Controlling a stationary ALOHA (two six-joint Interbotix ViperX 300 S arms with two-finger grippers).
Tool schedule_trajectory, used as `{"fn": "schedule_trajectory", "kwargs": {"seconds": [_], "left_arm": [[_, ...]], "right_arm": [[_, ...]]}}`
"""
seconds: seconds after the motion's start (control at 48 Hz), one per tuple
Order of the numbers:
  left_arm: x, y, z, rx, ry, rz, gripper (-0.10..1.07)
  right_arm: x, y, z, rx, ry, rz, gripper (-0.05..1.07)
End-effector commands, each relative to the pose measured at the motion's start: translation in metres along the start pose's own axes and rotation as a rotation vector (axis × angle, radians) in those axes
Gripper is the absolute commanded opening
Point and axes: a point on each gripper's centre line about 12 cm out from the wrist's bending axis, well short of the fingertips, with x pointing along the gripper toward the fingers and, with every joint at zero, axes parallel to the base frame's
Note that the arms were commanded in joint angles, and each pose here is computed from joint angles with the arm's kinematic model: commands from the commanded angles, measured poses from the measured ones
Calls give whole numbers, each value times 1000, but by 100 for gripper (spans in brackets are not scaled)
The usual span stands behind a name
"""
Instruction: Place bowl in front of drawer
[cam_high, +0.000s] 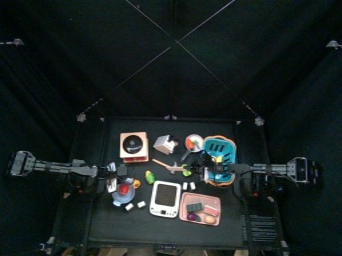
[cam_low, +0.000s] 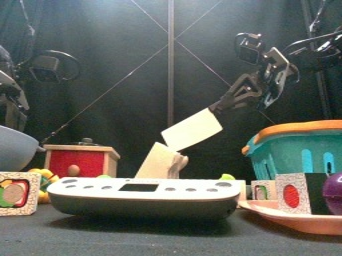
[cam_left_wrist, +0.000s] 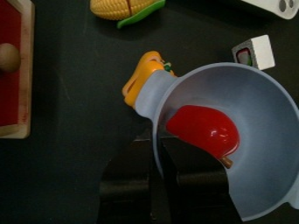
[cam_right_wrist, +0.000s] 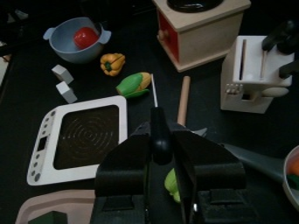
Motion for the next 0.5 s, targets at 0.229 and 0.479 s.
{"fn": "schedule_trajectory", "kwargs": {"seconds": [0.229, 0.479], "left_arm": [[16, 6, 17, 11, 21, 40, 42], [26, 11, 31, 47, -74, 58, 43]], "right_arm": [[-1, 1, 13, -20, -37, 6, 50], [0, 1, 13, -24, -35, 7, 51]]}}
